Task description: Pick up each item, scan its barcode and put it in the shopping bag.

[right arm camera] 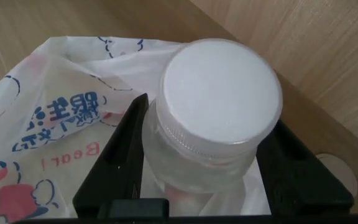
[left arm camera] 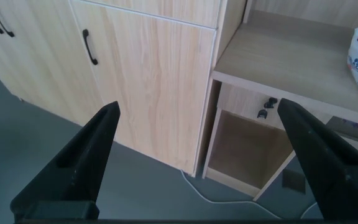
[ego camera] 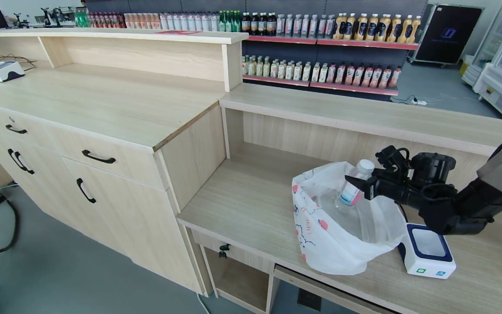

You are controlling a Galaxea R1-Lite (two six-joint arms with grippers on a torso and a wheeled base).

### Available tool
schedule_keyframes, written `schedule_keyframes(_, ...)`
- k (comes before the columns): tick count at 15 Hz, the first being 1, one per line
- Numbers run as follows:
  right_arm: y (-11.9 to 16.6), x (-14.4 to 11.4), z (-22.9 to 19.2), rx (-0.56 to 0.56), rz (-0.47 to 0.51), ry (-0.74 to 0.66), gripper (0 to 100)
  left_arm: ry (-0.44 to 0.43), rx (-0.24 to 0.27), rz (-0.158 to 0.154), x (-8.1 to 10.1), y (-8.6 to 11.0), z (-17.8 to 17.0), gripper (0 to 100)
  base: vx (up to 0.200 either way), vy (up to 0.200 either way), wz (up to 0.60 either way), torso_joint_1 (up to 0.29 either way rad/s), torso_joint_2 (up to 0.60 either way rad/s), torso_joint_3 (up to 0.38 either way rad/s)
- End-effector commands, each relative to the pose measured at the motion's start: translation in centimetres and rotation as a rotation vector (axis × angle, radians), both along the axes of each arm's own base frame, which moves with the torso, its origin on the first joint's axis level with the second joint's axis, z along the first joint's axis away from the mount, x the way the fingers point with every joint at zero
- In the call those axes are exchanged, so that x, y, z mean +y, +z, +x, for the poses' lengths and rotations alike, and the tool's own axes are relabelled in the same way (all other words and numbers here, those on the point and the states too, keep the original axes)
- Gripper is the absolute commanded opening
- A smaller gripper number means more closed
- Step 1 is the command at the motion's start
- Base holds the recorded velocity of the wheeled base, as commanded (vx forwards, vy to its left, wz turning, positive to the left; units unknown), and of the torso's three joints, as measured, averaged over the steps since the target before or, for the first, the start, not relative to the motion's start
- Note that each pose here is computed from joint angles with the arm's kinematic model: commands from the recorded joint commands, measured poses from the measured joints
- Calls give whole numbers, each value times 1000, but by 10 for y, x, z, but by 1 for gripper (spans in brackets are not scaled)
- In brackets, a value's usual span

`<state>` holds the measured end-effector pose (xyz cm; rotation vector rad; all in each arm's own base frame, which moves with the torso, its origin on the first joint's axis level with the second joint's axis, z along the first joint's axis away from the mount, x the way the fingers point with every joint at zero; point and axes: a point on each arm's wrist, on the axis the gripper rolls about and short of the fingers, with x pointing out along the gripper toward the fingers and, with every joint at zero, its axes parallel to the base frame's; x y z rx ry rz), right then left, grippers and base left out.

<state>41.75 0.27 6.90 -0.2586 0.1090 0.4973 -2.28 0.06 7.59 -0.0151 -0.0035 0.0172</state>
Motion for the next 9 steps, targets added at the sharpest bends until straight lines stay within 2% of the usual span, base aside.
schedule_keyframes(1, -6, -2, 1, 20, -2, -7, 0, 1, -1, 0, 0, 0, 0, 100, 0, 0, 0, 0, 0, 0)
schedule_keyframes(3, 1, -2, -2, 8, -4, -10, 0, 1, -1, 0, 0, 0, 0, 100, 0, 0, 0, 0, 0, 0)
schedule_keyframes(4, 8, -2, -5, 3, 0, -11, 100, 1, -1, 0, 0, 0, 0, 100, 0, 0, 0, 0, 0, 0)
schedule_keyframes(9, 70, 0, -35, 18, 16, -6, 100, 1, -1, 0, 0, 0, 0, 100, 0, 0, 0, 0, 0, 0)
